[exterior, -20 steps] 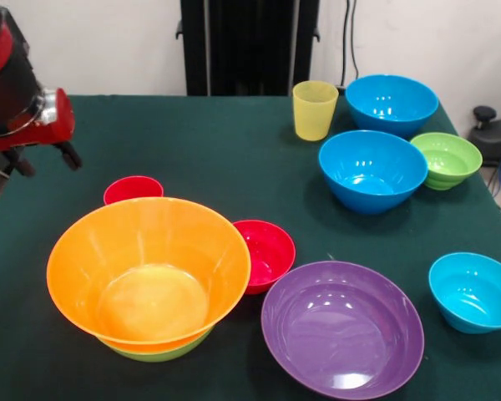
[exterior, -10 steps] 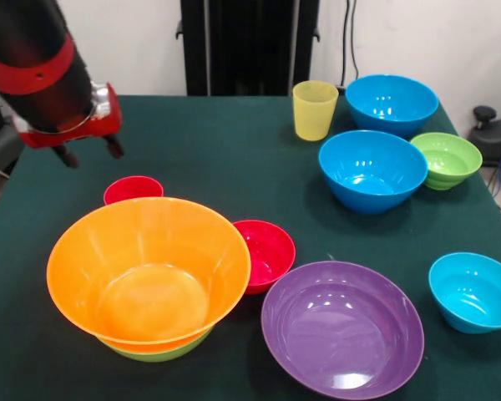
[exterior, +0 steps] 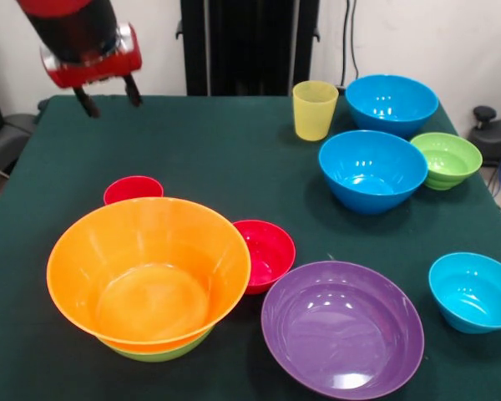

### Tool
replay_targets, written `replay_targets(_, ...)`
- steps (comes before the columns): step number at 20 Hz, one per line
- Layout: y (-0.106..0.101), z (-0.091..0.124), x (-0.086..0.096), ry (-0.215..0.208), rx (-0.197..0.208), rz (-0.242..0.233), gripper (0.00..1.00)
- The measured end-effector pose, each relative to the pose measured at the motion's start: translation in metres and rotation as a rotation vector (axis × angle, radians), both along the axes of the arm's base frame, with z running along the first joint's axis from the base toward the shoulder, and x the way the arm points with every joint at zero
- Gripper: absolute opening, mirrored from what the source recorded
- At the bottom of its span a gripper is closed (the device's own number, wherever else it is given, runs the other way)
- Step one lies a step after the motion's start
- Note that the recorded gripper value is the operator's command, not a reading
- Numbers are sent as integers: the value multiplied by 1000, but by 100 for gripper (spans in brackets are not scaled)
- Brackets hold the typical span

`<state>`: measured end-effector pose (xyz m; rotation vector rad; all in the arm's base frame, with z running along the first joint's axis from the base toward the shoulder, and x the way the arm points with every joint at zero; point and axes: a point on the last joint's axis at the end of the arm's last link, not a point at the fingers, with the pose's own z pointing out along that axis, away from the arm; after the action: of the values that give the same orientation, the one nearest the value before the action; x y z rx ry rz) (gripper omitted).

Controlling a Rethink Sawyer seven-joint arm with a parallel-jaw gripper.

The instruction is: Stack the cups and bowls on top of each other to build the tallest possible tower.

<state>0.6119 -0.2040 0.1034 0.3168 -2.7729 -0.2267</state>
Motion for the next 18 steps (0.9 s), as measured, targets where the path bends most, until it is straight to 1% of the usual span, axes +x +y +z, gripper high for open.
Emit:
replay_targets(1, -6, 16, -8, -10, 1, -20, 100)
replay_targets(2, -7, 18, -9, -11, 1, -22, 100)
replay_targets(4, -16, 34, -16, -28, -7, -44, 100)
replay_targets(5, -18, 39, -17, -35, -11, -50, 100)
replay_targets(6, -24, 49, -19, -54, -27, -57, 100)
replay_targets(7, -26, 53, -20, -63, -35, -58, 100)
replay_targets(8, -30, 65, -20, -98, -64, -58, 100)
replay_targets(11, -31, 75, -17, -148, -94, -52, 100)
replay_targets(12, -31, 80, -15, -182, -110, -48, 100)
replay_targets(13, -30, 83, -14, -200, -118, -46, 100)
replay_targets(16, -26, 93, -8, -309, -162, -43, 100)
replay_targets(17, -25, 94, -7, -327, -170, -45, 100)
replay_targets(18, -22, 96, -4, -370, -187, -52, 100)
